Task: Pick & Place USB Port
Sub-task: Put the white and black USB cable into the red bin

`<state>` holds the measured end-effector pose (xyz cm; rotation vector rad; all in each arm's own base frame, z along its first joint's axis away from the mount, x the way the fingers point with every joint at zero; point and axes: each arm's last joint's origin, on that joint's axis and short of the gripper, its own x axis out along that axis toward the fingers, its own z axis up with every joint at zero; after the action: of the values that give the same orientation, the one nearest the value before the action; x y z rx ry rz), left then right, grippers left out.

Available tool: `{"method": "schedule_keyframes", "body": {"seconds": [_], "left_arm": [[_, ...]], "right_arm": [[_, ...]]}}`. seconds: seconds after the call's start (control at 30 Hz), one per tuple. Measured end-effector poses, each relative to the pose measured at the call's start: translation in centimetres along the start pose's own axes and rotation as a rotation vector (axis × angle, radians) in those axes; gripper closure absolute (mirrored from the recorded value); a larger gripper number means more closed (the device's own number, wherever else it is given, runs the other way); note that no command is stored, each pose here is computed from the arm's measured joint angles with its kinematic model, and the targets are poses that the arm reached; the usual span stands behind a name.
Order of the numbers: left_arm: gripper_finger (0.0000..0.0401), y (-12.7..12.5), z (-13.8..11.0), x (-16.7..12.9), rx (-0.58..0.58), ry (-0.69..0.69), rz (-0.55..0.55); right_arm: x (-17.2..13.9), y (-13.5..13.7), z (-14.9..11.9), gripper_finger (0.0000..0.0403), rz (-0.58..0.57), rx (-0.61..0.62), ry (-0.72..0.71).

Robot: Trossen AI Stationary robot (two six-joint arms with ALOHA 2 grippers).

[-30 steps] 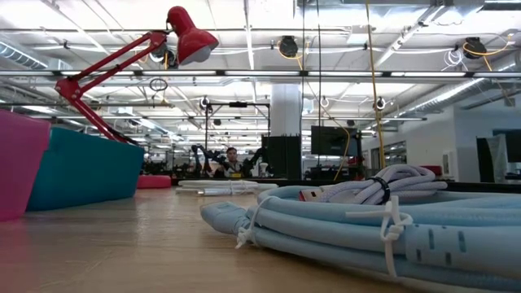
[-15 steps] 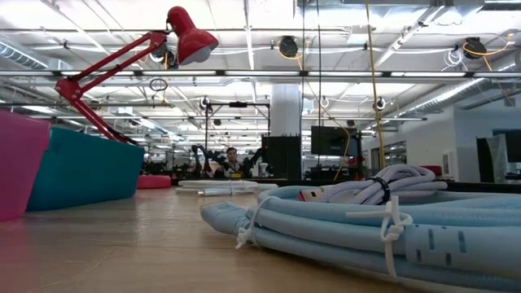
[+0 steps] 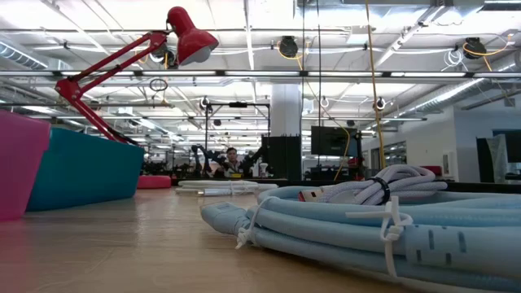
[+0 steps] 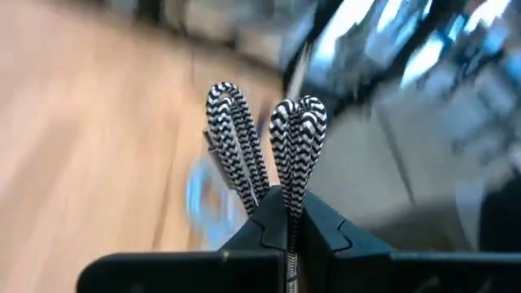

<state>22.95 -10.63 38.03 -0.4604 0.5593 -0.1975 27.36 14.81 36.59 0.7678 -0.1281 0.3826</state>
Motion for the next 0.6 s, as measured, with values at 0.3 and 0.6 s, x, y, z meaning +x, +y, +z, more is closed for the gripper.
{"method": "schedule_keyframes", "body": {"seconds": [0.3,0.6], "left_arm": [[0.0396,-1.7,-7.5,-1.9,-0.082,0.545,0.163],[0.0396,-4.6,-12.6,2.4,0.019,0.853,0.138]], "right_arm": [[-0.4,0.3,0.7,0.0278,0.006,-0.017,-0.016],[-0.3,-0.6,1.2,0.0278,-0.037,-0.001,-0.017]]}}
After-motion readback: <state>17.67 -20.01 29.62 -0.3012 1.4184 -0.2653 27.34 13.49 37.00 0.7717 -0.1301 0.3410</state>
